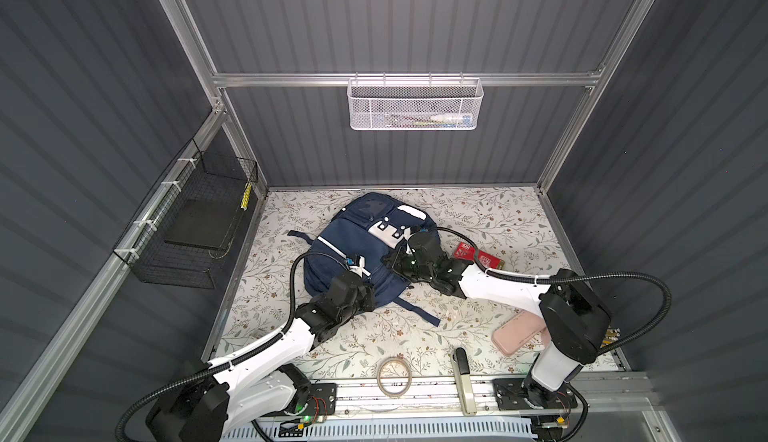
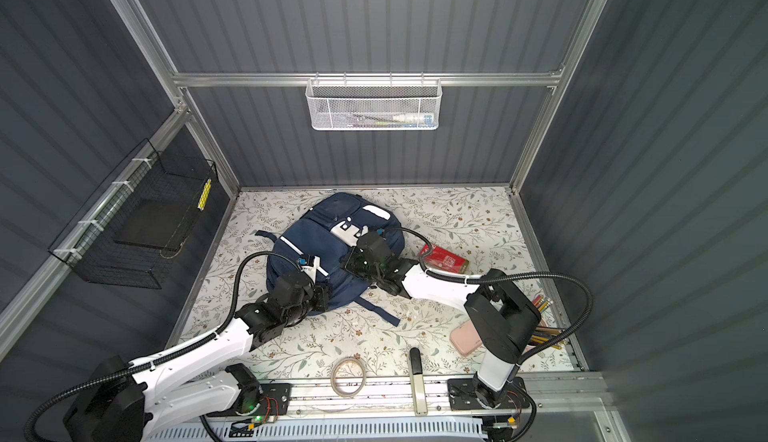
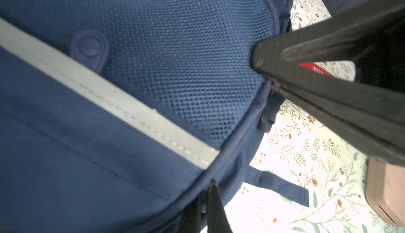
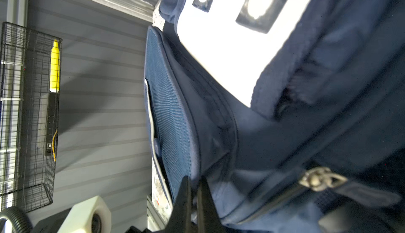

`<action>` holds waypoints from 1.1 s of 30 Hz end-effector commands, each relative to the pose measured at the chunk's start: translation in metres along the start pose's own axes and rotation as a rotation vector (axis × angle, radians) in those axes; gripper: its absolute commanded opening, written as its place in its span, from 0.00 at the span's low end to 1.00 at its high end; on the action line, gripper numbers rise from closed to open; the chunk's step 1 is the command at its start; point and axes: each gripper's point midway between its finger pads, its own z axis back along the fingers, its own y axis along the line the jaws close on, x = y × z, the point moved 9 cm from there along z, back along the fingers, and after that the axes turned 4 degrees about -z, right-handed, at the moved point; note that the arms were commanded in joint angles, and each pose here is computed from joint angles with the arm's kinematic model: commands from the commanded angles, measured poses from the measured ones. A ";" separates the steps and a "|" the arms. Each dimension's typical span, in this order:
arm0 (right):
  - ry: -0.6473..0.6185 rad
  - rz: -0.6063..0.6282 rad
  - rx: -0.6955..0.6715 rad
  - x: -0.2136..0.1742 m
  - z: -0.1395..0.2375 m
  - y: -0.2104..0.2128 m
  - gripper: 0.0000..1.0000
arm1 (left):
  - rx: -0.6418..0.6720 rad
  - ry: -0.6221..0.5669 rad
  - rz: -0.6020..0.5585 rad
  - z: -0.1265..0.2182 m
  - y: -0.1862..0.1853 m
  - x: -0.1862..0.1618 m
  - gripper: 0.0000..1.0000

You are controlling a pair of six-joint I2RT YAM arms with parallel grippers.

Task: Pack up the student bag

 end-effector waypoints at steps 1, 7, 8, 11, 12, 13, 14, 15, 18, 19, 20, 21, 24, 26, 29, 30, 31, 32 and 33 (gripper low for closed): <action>-0.015 0.027 -0.004 0.017 0.024 -0.002 0.00 | 0.072 0.041 0.039 0.006 0.016 -0.003 0.00; 0.028 0.131 -0.112 0.022 0.034 -0.019 0.02 | 0.027 0.056 0.010 0.017 0.015 0.003 0.00; 0.057 0.177 -0.101 0.020 0.033 -0.019 0.14 | -0.002 0.048 0.004 0.017 0.012 0.006 0.00; 0.072 0.356 -0.094 0.017 0.041 -0.017 0.60 | -0.069 0.054 -0.011 0.015 0.003 0.013 0.00; 0.071 0.427 -0.106 0.017 0.047 -0.014 0.66 | -0.083 0.057 -0.015 0.014 0.001 0.014 0.00; 0.052 0.526 -0.134 0.020 0.054 -0.012 0.69 | -0.091 0.059 -0.017 0.013 0.000 0.015 0.00; 0.033 0.642 -0.134 0.022 0.061 -0.010 0.70 | -0.098 0.055 -0.016 0.012 0.000 0.015 0.00; 0.014 0.730 -0.117 0.024 0.065 -0.008 0.72 | -0.105 0.051 -0.013 0.013 -0.001 0.015 0.00; 0.006 1.105 -0.008 0.023 0.074 -0.004 0.72 | -0.096 0.052 -0.024 0.014 -0.001 0.017 0.00; 0.000 1.230 0.019 0.021 0.074 -0.004 0.73 | -0.097 0.050 -0.031 0.016 -0.002 0.019 0.00; 0.028 1.366 0.058 0.016 0.073 -0.005 0.75 | -0.098 0.047 -0.032 0.018 -0.002 0.020 0.00; 0.046 1.475 0.073 0.012 0.071 -0.004 0.77 | -0.091 0.049 -0.034 0.019 -0.002 0.021 0.00; 0.094 1.750 0.059 0.004 0.055 -0.004 0.75 | -0.071 0.040 -0.040 0.022 -0.001 0.023 0.00; 0.141 1.856 0.062 -0.002 0.039 -0.001 0.71 | -0.066 0.045 -0.042 0.022 0.000 0.022 0.00; 0.133 1.946 0.088 -0.009 0.022 0.004 0.65 | -0.068 0.048 -0.038 0.022 -0.001 0.024 0.00; 0.105 1.968 0.084 -0.010 0.017 0.005 0.64 | -0.070 0.047 -0.037 0.022 -0.002 0.025 0.00; 0.076 2.000 0.081 -0.012 0.012 0.003 0.64 | -0.073 0.043 -0.033 0.023 -0.002 0.026 0.00; 0.054 2.042 0.077 -0.014 0.007 0.001 0.64 | -0.071 0.045 -0.032 0.024 -0.002 0.026 0.00; 0.031 2.075 0.064 -0.017 0.003 0.000 0.64 | -0.068 0.044 -0.032 0.024 -0.002 0.026 0.00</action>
